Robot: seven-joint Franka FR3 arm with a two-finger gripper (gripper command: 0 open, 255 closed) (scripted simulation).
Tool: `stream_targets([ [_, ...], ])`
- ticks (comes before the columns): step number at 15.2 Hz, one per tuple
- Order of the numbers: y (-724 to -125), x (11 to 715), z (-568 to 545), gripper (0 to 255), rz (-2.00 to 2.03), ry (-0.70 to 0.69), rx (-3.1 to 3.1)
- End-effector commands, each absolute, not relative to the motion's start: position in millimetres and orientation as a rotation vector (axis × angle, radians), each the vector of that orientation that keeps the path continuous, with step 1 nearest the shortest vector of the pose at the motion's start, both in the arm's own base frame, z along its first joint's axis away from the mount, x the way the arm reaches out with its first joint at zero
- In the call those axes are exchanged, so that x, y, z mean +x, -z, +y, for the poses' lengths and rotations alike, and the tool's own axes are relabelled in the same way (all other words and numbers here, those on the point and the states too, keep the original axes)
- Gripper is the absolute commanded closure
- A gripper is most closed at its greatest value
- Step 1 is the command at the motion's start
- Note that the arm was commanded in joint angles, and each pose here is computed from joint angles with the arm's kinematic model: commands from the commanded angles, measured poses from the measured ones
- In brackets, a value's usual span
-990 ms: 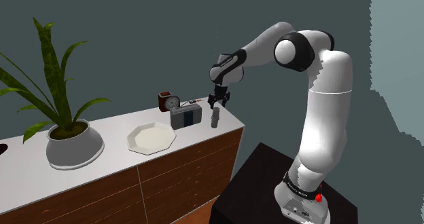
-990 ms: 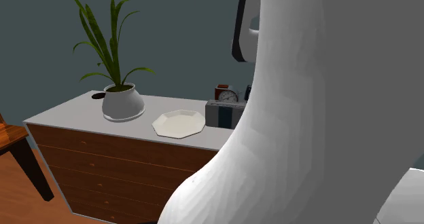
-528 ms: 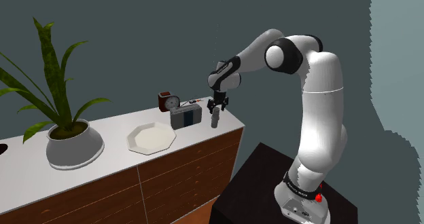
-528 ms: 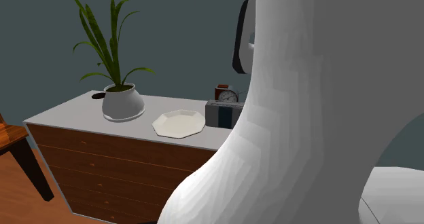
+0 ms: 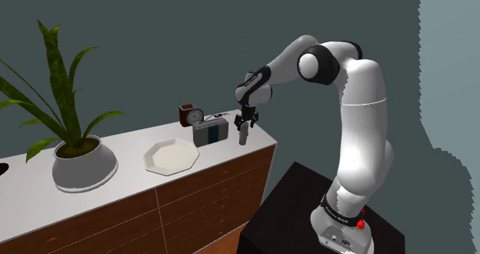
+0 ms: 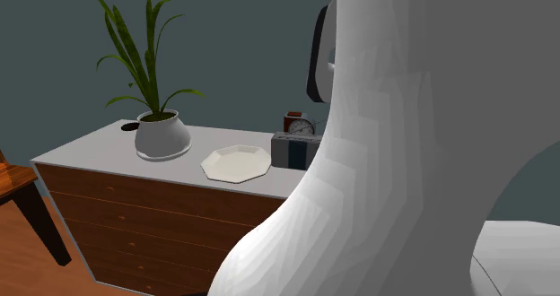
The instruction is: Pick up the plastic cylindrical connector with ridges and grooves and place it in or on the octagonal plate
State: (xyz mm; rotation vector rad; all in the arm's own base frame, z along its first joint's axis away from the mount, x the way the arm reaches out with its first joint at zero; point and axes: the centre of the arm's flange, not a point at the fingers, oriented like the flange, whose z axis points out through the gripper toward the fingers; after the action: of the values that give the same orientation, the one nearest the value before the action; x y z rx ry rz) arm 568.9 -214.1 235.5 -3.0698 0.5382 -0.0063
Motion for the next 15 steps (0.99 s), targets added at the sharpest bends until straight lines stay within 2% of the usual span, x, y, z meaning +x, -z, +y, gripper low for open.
stream_targets([
  [1,-235,569,-214,0,0.538,0.006,-3.070],
  [2,-235,569,-214,255,0.538,0.006,-3.070],
  [11,-235,569,-214,255,0.538,0.006,-3.070],
  [15,-257,569,-214,255,0.538,0.006,-3.070],
])
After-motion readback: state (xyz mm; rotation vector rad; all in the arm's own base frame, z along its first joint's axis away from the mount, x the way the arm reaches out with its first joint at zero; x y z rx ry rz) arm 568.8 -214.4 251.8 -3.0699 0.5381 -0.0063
